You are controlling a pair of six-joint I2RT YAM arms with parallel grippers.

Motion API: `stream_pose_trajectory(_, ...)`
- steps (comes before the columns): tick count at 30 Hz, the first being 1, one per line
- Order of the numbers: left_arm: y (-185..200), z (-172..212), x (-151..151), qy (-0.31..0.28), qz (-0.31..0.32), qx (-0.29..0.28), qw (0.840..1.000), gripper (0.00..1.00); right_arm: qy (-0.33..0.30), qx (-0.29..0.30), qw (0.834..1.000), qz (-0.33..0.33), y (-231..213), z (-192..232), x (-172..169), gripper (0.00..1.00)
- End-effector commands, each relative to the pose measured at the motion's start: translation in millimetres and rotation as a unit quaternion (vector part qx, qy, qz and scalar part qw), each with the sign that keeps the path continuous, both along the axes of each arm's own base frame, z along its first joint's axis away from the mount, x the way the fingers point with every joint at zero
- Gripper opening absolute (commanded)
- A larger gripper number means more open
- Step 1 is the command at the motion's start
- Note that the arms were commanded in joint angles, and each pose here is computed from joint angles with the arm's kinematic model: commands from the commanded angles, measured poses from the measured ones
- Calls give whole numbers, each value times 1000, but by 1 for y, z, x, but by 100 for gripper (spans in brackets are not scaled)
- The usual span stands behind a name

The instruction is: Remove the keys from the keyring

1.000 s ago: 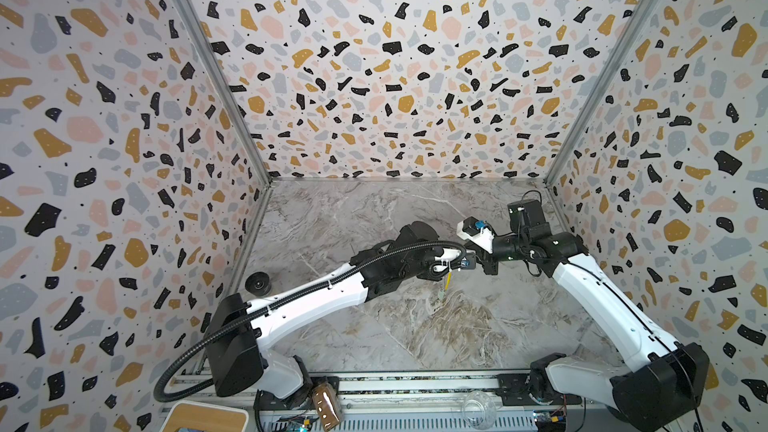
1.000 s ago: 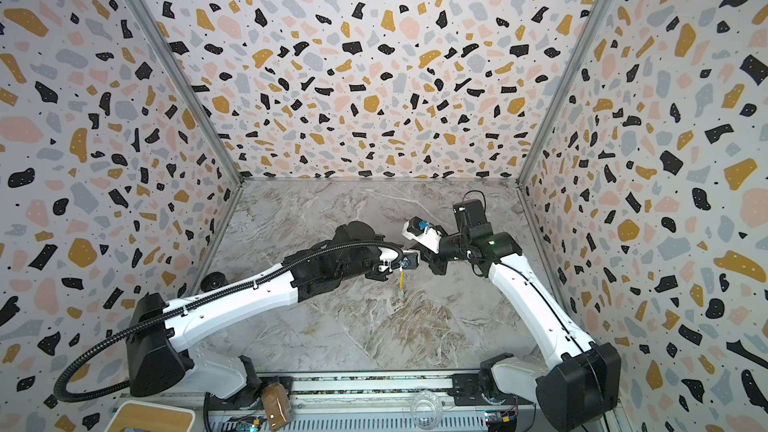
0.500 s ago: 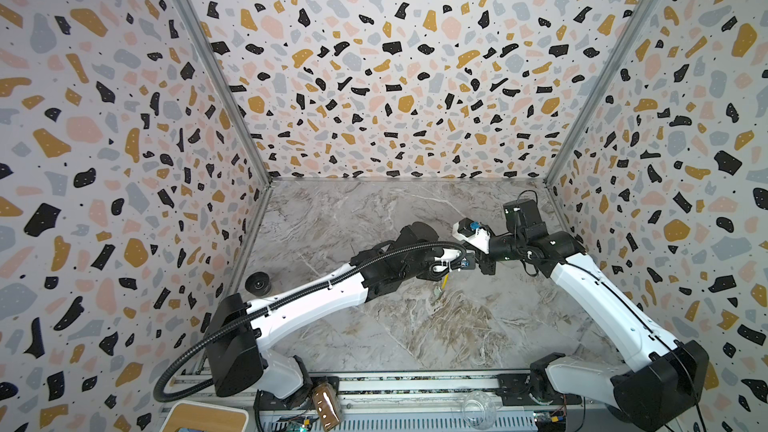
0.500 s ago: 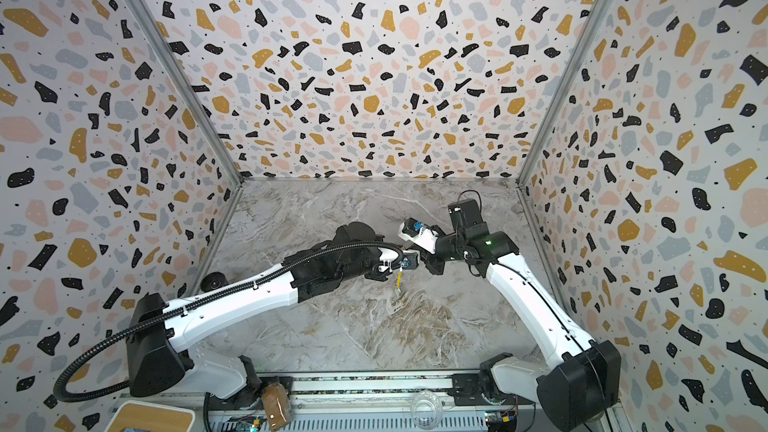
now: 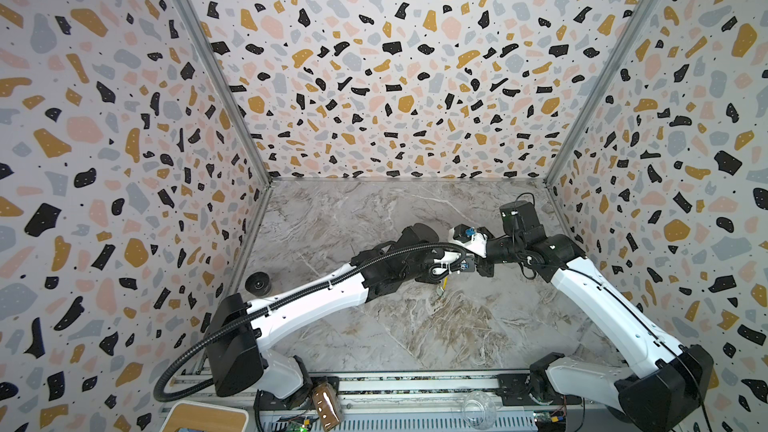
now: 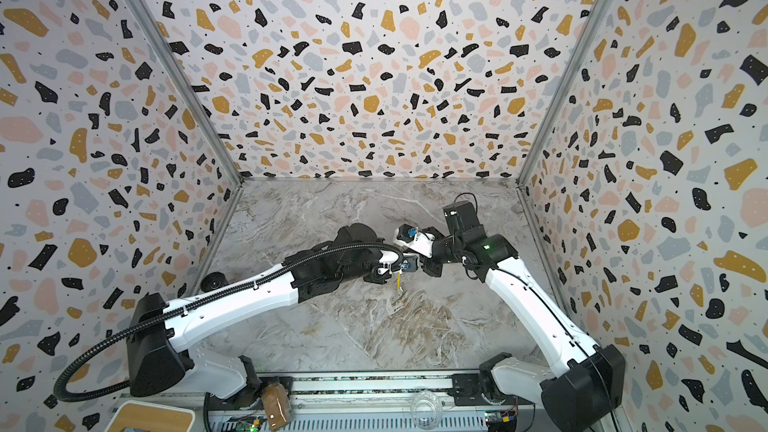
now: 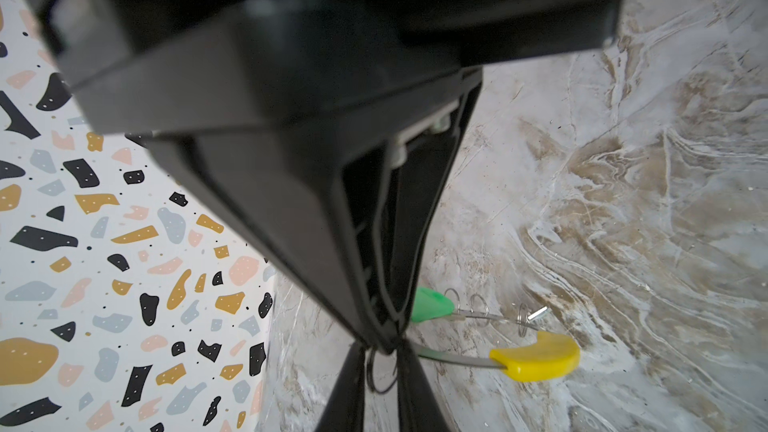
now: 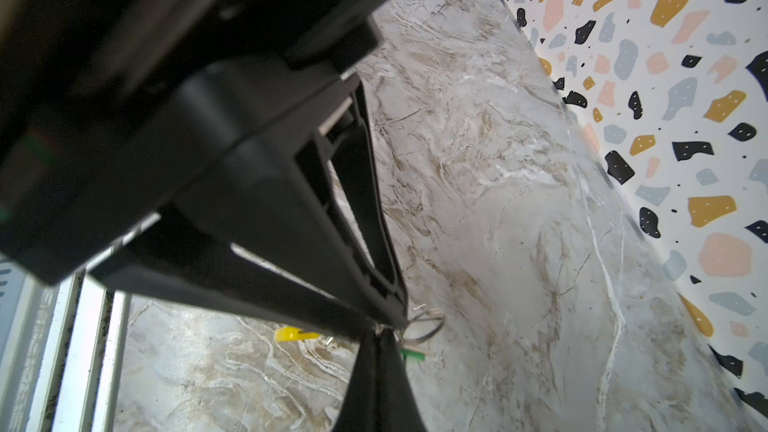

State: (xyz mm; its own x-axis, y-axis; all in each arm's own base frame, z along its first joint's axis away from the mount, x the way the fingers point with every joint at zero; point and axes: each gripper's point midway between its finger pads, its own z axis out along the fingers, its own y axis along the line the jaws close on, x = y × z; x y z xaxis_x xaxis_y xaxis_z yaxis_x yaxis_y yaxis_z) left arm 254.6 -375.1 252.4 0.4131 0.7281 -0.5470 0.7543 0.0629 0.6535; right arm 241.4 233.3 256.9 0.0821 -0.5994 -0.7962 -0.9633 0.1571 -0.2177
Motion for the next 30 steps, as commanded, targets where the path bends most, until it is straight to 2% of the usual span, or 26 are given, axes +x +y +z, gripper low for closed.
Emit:
stream_pose_trajectory(1,-6,6,-1,10,-4,-7,1000,15,-45,22,998,24,3,25,-10,0)
stream_pose_trajectory(11,-11,9,-3,21,-12,-11,1000,10,-56,3,998,25,-1,17,-11,0)
stream_pose_trajectory(19,-14,9,-2,41,-18,-20,999,0,-68,-3,998,19,-3,17,-8,0)
stream_pose_trajectory(30,-11,25,0,72,-36,-78,994,0,-90,0,996,-6,-12,21,-5,16)
